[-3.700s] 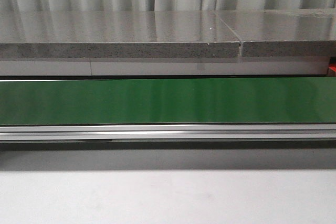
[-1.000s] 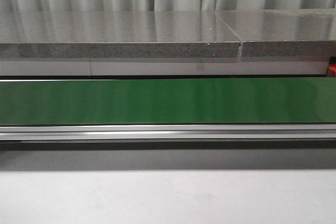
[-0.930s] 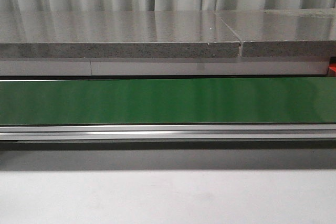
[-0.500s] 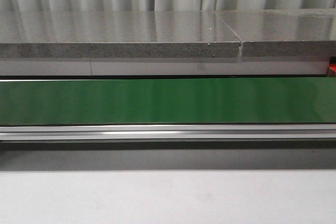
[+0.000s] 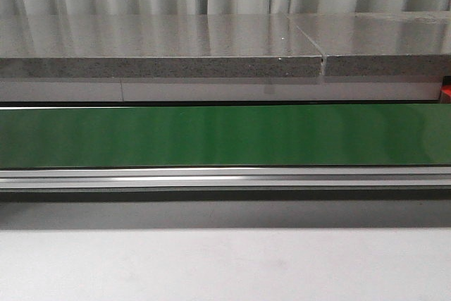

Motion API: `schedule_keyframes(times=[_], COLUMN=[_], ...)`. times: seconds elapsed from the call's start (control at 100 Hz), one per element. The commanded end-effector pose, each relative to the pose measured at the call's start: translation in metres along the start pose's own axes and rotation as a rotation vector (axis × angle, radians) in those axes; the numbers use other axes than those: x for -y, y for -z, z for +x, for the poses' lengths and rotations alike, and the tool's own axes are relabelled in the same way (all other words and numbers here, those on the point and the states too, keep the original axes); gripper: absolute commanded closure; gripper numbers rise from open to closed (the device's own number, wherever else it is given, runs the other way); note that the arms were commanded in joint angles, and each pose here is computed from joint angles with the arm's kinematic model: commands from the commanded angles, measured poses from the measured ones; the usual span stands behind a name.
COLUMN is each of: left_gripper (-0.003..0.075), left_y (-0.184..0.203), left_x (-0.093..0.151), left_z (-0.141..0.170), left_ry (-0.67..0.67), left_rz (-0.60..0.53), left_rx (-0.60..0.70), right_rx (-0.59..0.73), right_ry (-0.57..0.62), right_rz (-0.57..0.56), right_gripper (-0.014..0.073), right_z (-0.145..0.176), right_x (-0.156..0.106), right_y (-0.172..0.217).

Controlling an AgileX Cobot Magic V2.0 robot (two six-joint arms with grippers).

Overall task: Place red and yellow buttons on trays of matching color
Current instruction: 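Lower the left gripper onto a yellow button beside the belt and grasp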

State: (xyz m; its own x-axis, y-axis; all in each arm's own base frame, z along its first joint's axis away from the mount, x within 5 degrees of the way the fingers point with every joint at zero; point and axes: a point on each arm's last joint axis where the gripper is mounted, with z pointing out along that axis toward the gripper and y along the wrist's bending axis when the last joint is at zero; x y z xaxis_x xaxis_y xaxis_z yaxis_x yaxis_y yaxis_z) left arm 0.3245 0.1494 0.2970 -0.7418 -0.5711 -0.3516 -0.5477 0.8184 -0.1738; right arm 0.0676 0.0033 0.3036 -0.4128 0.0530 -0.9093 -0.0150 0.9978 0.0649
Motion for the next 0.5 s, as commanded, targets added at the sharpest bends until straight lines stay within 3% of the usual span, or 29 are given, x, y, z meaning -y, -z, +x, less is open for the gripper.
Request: schedule_keyframes(times=[0.0, 0.21, 0.49], left_gripper=[0.0132, 0.0132, 0.0132], left_y=[0.009, -0.025, -0.054], left_x=[0.005, 0.004, 0.005], left_z=[-0.014, -0.031, -0.055], left_ry=[0.04, 0.109, 0.183], left_rz=[0.026, 0.005, 0.006], left_rx=[0.025, -0.075, -0.05], right_rx=[0.075, 0.075, 0.075], right_ry=[0.01, 0.01, 0.01], right_rz=[0.0, 0.0, 0.0], right_gripper=[0.0662, 0.0662, 0.0662], right_z=[-0.012, -0.012, -0.012], right_x=[0.0, 0.0, 0.0], right_y=[0.003, 0.003, 0.003])
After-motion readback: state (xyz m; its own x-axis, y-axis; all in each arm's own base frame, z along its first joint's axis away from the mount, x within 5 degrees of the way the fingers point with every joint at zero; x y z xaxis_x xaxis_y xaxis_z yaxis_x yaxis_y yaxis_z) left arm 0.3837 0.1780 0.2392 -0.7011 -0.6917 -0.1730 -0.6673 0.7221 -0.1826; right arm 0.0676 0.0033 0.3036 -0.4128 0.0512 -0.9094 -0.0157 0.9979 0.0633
